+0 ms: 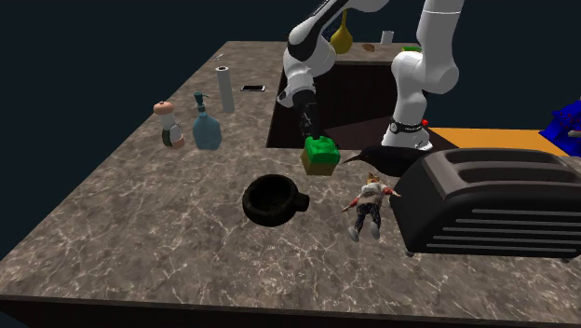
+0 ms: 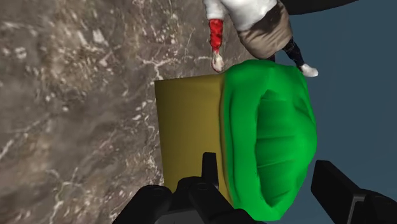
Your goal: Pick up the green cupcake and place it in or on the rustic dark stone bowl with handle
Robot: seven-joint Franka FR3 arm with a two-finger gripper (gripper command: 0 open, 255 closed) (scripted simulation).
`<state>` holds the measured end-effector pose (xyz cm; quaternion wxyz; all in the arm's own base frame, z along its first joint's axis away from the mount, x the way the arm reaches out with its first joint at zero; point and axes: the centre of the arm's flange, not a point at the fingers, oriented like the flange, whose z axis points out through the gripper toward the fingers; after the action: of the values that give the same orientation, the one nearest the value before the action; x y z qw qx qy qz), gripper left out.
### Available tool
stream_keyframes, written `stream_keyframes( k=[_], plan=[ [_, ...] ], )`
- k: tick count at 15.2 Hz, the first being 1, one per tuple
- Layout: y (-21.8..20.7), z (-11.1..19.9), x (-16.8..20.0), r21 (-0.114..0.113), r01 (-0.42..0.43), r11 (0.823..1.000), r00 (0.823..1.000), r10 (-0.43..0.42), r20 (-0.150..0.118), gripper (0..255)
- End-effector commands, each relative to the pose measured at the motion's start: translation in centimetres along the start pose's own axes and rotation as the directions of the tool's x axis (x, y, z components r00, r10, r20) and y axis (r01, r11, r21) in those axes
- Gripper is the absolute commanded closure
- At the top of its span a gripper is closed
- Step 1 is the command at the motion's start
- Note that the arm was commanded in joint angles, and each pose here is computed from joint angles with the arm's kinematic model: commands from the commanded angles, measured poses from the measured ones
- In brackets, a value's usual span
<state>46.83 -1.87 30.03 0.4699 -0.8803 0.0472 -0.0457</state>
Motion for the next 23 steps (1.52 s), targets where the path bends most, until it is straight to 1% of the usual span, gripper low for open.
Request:
stream_keyframes(
  k=[1, 16, 23],
  plan=[
    [-0.9, -0.7, -0.1, 0.000, 0.000, 1.000, 1.000, 0.000, 0.000, 255],
    [-7.4, -5.0, 0.2, 0.000, 0.000, 1.000, 1.000, 0.000, 0.000, 255],
    [-10.9, -1.5, 8.0, 0.000, 0.000, 1.000, 1.000, 0.000, 0.000, 255]
  ],
)
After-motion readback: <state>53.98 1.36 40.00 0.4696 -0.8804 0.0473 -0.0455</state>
